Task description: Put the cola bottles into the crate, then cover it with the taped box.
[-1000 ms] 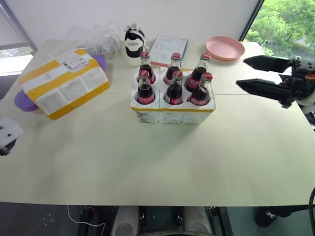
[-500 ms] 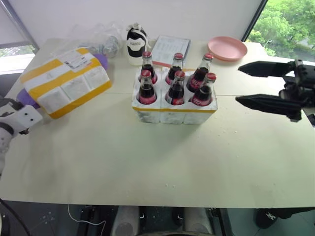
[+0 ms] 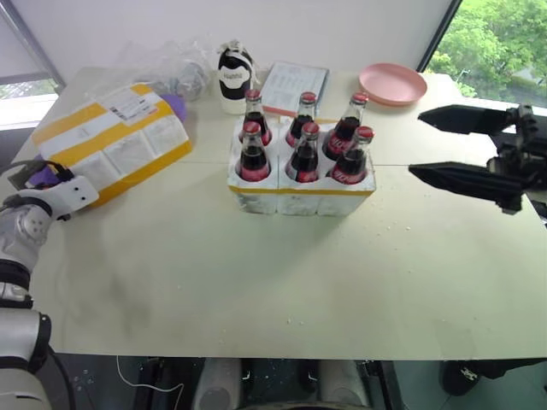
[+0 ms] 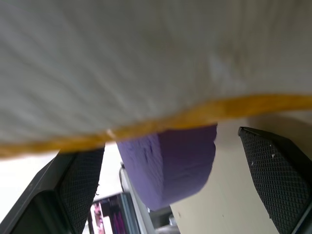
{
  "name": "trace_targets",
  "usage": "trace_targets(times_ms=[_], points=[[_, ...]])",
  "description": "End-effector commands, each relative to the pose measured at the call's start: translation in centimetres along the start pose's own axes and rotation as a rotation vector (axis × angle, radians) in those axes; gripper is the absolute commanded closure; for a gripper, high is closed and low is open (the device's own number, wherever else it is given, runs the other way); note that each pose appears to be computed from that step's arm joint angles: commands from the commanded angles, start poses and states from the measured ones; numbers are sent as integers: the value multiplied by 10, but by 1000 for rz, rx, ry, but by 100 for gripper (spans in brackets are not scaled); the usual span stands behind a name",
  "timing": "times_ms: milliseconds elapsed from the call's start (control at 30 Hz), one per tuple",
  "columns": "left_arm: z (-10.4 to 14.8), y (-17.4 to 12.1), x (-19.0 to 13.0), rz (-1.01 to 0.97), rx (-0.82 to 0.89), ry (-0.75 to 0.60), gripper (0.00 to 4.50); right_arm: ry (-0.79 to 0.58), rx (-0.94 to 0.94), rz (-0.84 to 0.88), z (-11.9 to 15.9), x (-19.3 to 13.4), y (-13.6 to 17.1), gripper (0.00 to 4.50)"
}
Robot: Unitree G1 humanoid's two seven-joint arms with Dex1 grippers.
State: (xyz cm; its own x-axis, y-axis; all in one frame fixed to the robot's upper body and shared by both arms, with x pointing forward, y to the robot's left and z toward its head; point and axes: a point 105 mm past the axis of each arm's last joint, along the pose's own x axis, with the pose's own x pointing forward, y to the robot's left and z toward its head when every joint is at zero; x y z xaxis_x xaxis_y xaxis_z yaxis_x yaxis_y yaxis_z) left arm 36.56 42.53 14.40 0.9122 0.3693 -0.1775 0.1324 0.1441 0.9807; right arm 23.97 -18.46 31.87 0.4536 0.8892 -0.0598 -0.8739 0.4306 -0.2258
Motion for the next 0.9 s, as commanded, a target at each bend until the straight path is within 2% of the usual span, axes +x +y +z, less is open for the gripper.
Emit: trace_targets(times_ms=[33, 67, 167, 267, 400, 500, 600, 767, 900], points=[[0, 11, 2, 31, -18, 7, 78, -32, -55, -29, 12, -6, 1, 0], [2, 10, 2, 26, -22, 0, 123, -33, -55, -33, 12, -6, 0, 0], [8, 12, 5, 23, -16, -13, 293, -39, -56, -42, 14, -7, 0, 0], [11, 18, 6, 42, -6, -13, 406, -41, -55, -45, 13, -7, 0, 0], [15, 38, 6, 102, -4, -32, 406, -23, -46, -56, 9, -9, -1, 0], [20, 65, 3, 164, -41, -65, 406, 2, 29, -49, 3, -17, -2, 0], [27, 95, -3, 232, -74, -112, 406, 45, 20, -70, -3, -23, -5, 0], [68, 172, -27, 417, -111, -305, 406, 95, 23, -127, -18, -33, -14, 0], [111, 205, -48, 455, -146, -485, 406, 120, 24, -150, -31, -37, -16, 0]])
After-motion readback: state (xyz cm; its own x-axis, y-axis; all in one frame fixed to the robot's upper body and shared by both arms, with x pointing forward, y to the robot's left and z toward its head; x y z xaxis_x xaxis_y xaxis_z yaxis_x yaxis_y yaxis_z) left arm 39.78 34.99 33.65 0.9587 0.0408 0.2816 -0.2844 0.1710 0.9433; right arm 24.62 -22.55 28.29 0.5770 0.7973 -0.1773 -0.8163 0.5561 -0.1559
